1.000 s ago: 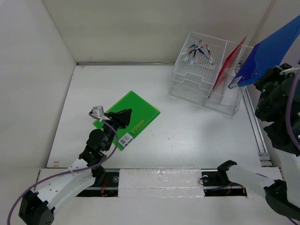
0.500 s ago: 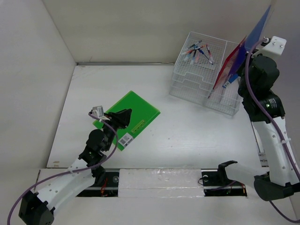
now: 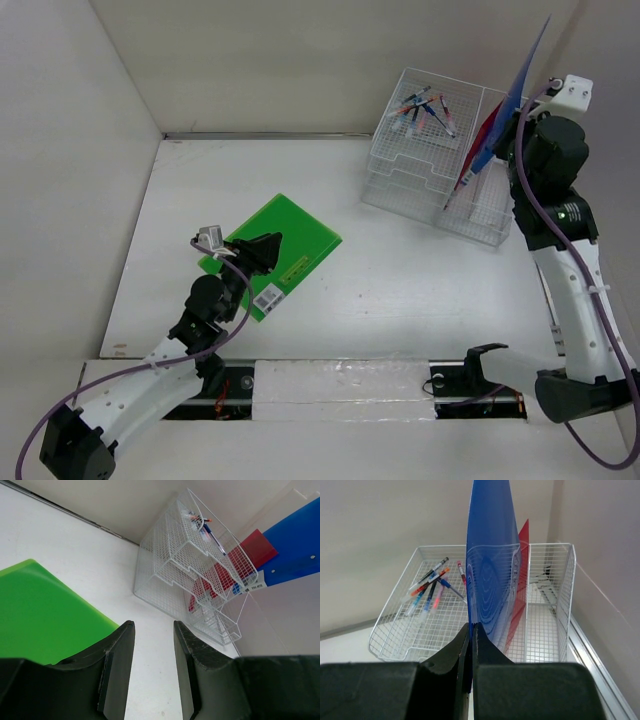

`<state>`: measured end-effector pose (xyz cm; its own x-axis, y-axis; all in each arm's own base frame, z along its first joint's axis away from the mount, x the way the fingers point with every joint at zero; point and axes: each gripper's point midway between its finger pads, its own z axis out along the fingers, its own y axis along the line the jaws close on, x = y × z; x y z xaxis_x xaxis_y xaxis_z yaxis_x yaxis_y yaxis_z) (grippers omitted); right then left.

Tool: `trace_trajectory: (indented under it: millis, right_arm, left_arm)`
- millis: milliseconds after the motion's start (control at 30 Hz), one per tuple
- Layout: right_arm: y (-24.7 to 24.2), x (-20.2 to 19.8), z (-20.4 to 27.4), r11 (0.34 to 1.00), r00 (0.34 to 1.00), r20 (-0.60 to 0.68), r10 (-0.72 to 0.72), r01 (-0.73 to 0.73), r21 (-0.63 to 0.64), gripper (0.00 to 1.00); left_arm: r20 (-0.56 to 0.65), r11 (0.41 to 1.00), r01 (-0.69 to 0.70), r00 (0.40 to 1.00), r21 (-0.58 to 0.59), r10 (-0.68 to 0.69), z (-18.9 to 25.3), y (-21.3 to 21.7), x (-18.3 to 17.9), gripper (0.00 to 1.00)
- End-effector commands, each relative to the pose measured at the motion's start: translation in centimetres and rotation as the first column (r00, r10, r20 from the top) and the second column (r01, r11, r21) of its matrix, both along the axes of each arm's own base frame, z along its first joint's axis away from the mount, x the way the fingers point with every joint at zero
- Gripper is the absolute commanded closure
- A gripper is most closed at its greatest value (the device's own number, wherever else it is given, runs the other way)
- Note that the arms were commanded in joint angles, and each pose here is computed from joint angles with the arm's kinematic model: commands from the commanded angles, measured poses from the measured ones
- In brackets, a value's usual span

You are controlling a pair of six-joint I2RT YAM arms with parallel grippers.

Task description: Organize the desk

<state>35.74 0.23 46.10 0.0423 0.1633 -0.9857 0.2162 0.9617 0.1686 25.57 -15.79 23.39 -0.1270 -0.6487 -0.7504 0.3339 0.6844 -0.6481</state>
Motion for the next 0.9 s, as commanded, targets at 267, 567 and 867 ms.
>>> trace_trajectory:
  millis: [267,567,867]
  right_arm:
    - [-1.5,2.8,-1.5,0.993,0.996,0.092,-0.02,0.009,0.117,1.0]
    - [-3.3,4.8,-2.3,0.988,0.992,0.107,-0.063,0.047,0.148,1.0]
    - [-4.2,6.2,-0.7,0.992,0.991,0.119,-0.067,0.053,0.118,1.0]
  left_arm:
    - [0.027,1.0,0.008,1.0,-0.02,-0.008,0.6,-0.2,0.0,0.67]
    - [0.026,1.0,0.011,1.0,-0.018,-0.011,0.5,-0.3,0.1,0.67]
    - [0.021,1.0,0.011,1.0,-0.015,-0.011,0.4,-0.3,0.2,0.67]
